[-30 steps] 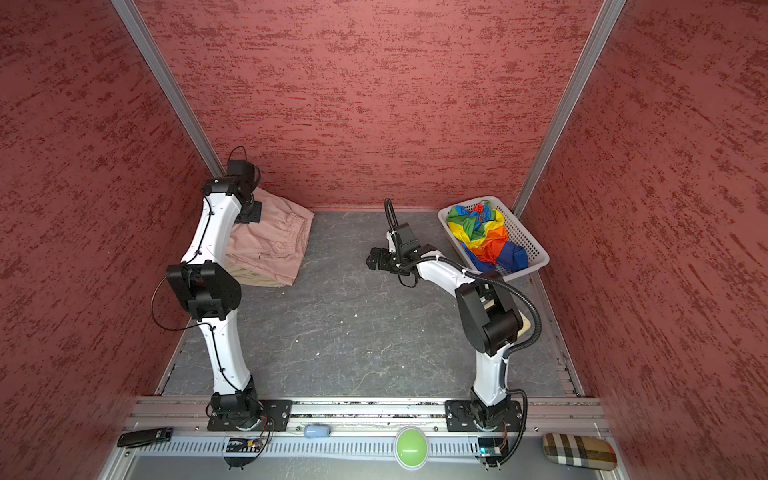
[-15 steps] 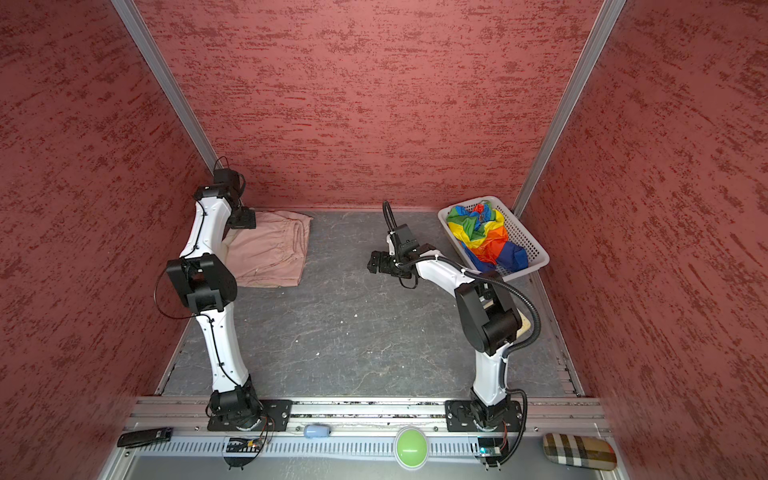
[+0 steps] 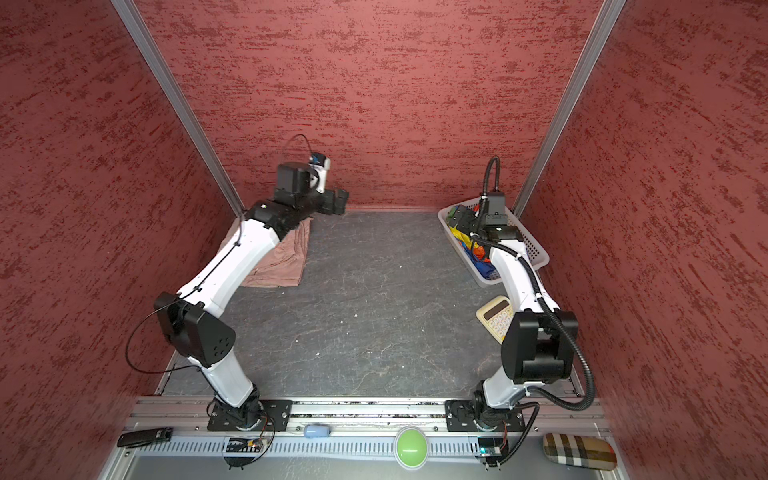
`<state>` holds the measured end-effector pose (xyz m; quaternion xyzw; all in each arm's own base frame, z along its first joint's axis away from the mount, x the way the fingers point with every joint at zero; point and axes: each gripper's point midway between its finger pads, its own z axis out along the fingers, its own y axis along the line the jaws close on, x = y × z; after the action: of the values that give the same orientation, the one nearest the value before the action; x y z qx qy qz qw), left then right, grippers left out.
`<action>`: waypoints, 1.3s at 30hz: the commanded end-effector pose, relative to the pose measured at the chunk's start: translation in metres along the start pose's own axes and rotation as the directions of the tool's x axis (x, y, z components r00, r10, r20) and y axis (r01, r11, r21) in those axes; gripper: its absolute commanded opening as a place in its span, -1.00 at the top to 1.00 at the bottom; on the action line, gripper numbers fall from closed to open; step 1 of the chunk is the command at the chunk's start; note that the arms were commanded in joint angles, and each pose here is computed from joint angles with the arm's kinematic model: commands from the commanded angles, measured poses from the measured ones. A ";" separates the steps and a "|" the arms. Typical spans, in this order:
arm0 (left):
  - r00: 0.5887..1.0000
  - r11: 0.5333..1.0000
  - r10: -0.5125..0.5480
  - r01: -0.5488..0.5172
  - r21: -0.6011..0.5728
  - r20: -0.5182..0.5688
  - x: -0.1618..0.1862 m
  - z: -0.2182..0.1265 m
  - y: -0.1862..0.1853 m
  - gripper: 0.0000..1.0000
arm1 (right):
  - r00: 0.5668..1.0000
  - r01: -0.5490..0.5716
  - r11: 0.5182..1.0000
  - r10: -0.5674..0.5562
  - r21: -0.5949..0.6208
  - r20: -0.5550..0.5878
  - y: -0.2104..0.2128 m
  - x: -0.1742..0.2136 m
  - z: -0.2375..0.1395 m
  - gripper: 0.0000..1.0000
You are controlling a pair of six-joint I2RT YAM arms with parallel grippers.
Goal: Fold and stack the shorts
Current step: 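Release the pink shorts on the beige shorts and move both grippers toward the basket, then grasp the rainbow shorts in the basket with the right gripper and lift them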
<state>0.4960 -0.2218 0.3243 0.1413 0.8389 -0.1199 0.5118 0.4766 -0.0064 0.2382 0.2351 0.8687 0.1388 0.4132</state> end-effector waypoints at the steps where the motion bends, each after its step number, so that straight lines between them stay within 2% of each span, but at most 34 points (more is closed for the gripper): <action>1: 0.999 0.987 -0.045 0.049 0.152 -0.028 0.025 0.052 -0.043 -0.99 | 0.997 -0.067 0.996 0.070 0.067 -0.040 -0.043 0.007 0.028 -0.98; 4: 0.988 0.967 -0.049 0.083 0.242 -0.146 0.056 0.082 -0.086 -0.99 | 0.991 -0.091 0.996 0.093 0.023 -0.096 -0.050 0.008 0.057 -0.98; 6: 0.983 0.962 -0.024 0.073 0.265 -0.183 0.070 0.094 -0.106 -0.99 | 0.988 -0.097 0.995 0.097 0.011 -0.117 -0.051 0.011 0.076 -0.98; 11: 0.978 0.951 0.053 0.012 0.309 -0.202 0.085 0.106 -0.147 -0.99 | 0.978 -0.151 0.988 0.148 -0.010 -0.145 -0.059 0.013 0.122 -0.98; 13: 0.978 0.948 0.083 -0.018 0.319 -0.193 0.084 0.107 -0.158 -0.99 | 0.975 -0.171 0.985 0.165 -0.026 -0.146 -0.062 0.011 0.136 -0.88; 15: 0.976 0.945 0.110 -0.044 0.324 -0.189 0.084 0.107 -0.166 -0.99 | 0.974 -0.182 0.982 0.175 -0.040 -0.145 -0.063 0.010 0.146 -0.66; 18: 0.974 0.944 0.144 -0.081 0.320 -0.176 0.084 0.106 -0.172 -0.99 | 0.973 -0.189 0.979 0.176 -0.075 -0.149 -0.062 0.009 0.157 -0.07; 20: 0.974 0.944 0.148 -0.088 0.319 -0.169 0.081 0.104 -0.172 -0.99 | 0.976 -0.180 0.979 0.166 -0.097 -0.138 -0.061 0.004 0.159 0.49; 21: 0.975 0.945 0.148 -0.089 0.315 -0.167 0.079 0.103 -0.171 -0.99 | 0.978 -0.178 0.978 0.163 -0.106 -0.130 -0.059 0.000 0.157 0.70; 22: 0.976 0.947 0.146 -0.090 0.309 -0.163 0.075 0.101 -0.170 -0.99 | 0.980 -0.172 0.978 0.159 -0.113 -0.117 -0.057 -0.005 0.152 0.88; 24: 0.978 0.948 0.146 -0.095 0.304 -0.151 0.068 0.096 -0.169 -0.99 | 0.987 -0.150 0.979 0.141 -0.134 -0.077 -0.047 -0.022 0.135 1.00; 29: 0.987 0.953 0.144 -0.119 0.279 -0.073 0.032 0.073 -0.161 -0.99 | 0.996 -0.061 0.974 0.073 -0.216 0.045 0.000 -0.075 0.062 1.00; 33: 0.992 0.959 0.120 -0.109 0.260 -0.026 0.001 0.048 -0.149 -0.99 | 0.990 0.068 0.953 -0.027 -0.295 0.140 0.065 -0.103 -0.014 1.00; 36: 0.998 0.975 0.062 -0.057 0.216 -0.020 -0.019 0.028 -0.125 -0.99 | 0.974 0.175 0.908 -0.102 -0.381 0.203 0.132 -0.103 -0.071 1.00; 39: 0.999 0.980 -0.031 0.034 0.195 -0.021 -0.036 0.004 -0.093 -0.99 | 0.955 0.280 0.820 -0.185 -0.500 0.231 0.212 -0.082 -0.122 1.00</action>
<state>0.4842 -0.3556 0.3062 0.2298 0.8360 -0.1968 0.4578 0.5226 0.0584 0.4151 0.1029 0.7904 0.2702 0.5401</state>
